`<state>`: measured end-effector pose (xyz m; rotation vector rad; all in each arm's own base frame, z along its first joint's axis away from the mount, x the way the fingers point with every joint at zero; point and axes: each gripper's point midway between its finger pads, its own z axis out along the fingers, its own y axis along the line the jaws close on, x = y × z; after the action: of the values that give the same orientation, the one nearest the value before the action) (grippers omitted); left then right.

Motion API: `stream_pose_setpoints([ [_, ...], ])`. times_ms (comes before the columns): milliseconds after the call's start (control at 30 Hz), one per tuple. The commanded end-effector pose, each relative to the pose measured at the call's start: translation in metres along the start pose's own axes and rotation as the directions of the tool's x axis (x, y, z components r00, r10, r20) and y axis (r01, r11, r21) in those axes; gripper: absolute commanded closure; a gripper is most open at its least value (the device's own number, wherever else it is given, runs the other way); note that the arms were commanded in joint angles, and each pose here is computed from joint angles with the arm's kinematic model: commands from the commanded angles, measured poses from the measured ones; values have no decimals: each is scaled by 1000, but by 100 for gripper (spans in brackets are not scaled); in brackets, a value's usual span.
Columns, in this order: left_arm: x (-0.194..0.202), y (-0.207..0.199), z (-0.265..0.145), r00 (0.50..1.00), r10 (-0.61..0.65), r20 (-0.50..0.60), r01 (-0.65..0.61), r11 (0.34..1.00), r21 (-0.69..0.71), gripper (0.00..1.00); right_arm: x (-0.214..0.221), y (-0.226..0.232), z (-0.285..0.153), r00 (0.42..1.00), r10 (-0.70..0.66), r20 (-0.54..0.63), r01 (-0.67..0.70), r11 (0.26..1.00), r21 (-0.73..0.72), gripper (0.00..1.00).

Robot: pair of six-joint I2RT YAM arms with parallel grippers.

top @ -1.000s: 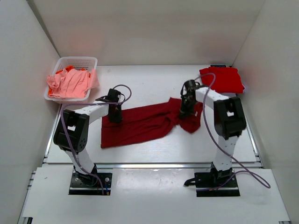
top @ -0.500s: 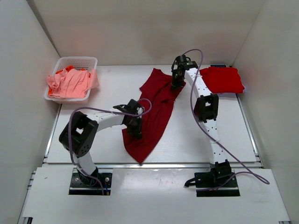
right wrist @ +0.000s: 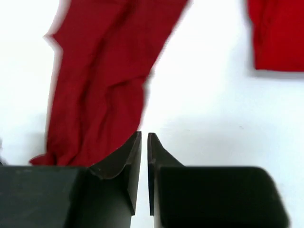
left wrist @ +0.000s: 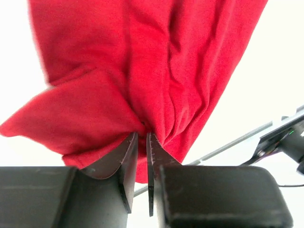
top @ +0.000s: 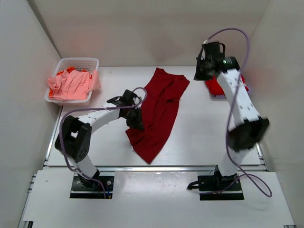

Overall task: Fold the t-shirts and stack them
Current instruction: Rotate the tshirt 90 degrees

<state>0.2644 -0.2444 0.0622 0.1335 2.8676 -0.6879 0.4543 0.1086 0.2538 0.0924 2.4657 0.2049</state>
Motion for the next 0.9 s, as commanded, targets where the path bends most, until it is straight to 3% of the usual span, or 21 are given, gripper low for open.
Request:
stream_pose_setpoints([
  [0,-34,4,-33,985,-62,163,58,998,33,74,58,36,-13,990,-139,33,142,983,-115,92],
  [67,-51,8,-37,979,-88,185,81,996,41,74,104,61,-9,988,-154,0,150,965,-215,100],
  [133,-71,9,-33,976,-84,203,78,996,38,74,149,104,-8,983,-182,-27,160,918,-362,100],
  [167,-89,2,-39,967,-69,245,58,997,52,74,194,120,-3,970,-216,-116,149,895,-421,100],
  [300,-150,-15,-23,952,-50,301,24,996,87,73,279,180,-6,926,-313,-211,150,818,-556,100],
  [467,-219,-16,11,931,-74,358,50,996,76,74,339,210,5,875,-389,-288,132,764,-631,100],
  [633,-271,-12,28,890,-64,451,62,998,20,73,390,203,29,795,-463,-392,158,782,-603,100],
  [767,-273,8,76,912,-78,402,106,993,-48,75,422,173,42,711,-508,-486,234,823,-518,100],
  [867,-278,18,98,927,-98,361,134,988,-76,74,424,148,44,673,-535,-511,311,831,-461,100],
])
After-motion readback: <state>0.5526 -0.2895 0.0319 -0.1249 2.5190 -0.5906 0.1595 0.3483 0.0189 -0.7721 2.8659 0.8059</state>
